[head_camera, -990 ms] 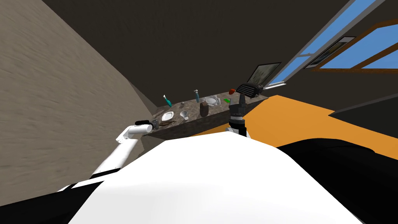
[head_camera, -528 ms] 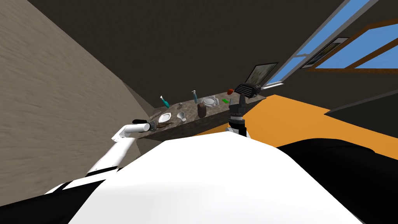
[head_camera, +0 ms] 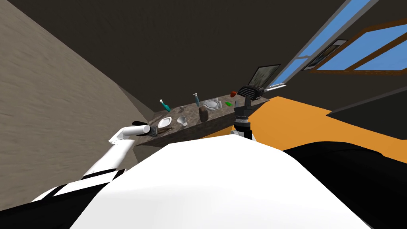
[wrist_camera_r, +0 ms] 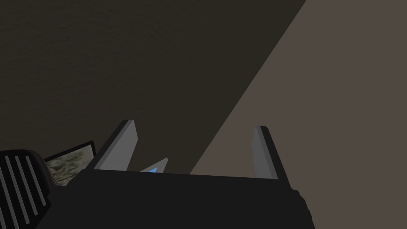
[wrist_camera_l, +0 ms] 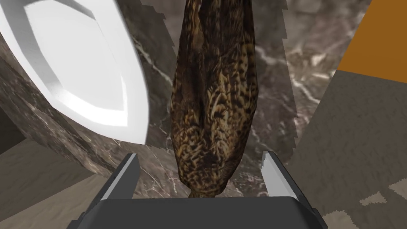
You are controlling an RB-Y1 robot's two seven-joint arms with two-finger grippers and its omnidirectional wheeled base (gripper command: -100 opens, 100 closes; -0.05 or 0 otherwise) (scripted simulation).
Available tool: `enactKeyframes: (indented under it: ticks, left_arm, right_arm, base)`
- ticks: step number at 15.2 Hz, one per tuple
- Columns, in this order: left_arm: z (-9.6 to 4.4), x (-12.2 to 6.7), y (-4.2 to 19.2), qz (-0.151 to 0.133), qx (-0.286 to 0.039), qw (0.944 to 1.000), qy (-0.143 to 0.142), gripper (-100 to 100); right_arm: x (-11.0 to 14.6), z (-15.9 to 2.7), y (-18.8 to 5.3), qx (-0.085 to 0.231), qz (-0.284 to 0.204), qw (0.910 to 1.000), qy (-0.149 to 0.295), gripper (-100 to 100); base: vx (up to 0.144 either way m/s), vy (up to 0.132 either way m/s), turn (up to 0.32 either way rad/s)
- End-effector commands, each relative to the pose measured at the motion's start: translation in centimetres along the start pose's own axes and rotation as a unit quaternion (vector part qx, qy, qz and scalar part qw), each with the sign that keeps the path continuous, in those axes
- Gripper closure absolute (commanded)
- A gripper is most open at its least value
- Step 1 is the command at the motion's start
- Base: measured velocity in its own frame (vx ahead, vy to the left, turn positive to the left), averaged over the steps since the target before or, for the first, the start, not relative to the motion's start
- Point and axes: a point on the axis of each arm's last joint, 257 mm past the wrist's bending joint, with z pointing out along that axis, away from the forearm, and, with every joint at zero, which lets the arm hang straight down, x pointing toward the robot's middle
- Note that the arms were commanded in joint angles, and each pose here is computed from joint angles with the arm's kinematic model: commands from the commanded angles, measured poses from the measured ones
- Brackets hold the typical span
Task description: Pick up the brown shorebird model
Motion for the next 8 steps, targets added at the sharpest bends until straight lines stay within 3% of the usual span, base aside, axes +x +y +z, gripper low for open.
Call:
enactKeyframes:
  ticks: [1,8]
  left_arm:
    - [-0.1,-0.7,1.1,-0.013,-0.028,0.9995,-0.003,-100]
    - [-0.3,-1.7,3.4,-0.038,-0.084,0.9957,-0.008,-100]
  right_arm:
    - [0.0,0.0,0.0,0.000,0.000,1.0000,0.000,0]
    - [0.0,0.0,0.0,0.000,0.000,1.0000,0.000,0]
  base:
    - [0.041,-0.067,-0.048]
    - [0.052,-0.049,-0.034]
